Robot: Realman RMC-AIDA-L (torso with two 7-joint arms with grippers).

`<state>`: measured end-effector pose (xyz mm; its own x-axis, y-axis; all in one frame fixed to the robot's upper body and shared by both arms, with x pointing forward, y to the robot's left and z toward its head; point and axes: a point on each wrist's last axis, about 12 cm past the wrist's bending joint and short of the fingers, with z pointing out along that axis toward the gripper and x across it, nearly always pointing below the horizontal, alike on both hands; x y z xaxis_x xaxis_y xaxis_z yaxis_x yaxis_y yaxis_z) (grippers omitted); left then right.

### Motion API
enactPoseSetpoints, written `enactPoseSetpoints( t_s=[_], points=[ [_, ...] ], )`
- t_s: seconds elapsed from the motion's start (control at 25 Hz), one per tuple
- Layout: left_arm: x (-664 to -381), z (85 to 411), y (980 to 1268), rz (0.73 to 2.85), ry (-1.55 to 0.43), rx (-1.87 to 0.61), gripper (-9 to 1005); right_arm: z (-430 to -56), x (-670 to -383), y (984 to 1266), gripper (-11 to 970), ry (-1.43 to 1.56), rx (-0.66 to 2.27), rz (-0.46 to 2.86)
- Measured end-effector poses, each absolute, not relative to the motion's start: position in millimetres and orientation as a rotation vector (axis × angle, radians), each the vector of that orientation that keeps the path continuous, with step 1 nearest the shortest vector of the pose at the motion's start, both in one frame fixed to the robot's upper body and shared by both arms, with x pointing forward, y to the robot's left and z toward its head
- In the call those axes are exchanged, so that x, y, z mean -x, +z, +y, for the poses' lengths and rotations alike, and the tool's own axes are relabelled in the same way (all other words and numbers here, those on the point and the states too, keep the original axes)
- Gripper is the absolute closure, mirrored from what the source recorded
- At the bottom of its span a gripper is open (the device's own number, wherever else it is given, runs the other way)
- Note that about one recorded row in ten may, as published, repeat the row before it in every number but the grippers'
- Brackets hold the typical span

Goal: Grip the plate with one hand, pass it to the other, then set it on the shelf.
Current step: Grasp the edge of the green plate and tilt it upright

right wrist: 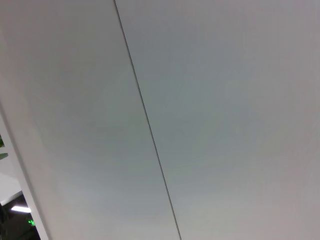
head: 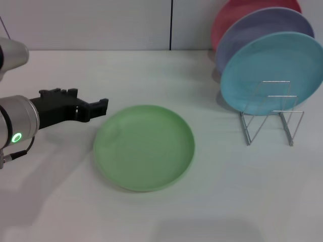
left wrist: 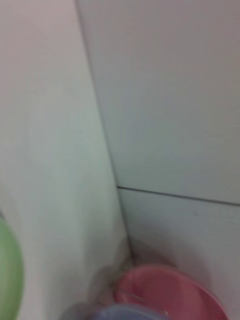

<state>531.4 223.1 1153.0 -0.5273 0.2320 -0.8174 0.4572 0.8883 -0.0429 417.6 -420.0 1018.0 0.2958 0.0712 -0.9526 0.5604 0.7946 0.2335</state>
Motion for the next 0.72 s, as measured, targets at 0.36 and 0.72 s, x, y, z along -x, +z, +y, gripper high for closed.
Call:
enactPoseSetpoints(
  t_s=[0.36, 0.72],
  points=[
    [-530.8, 221.6, 1139.2, 2.276, -0.306, -0.513, 217, -418.2, -418.5, 1017.5, 195, -0.344, -0.594, 1.251],
    [-534.3, 220.2, 1124.3, 2.353, -0.313, -0.521, 218, -418.2, -419.3, 1018.0, 194, -0.343, -0.593, 1.249]
  ],
)
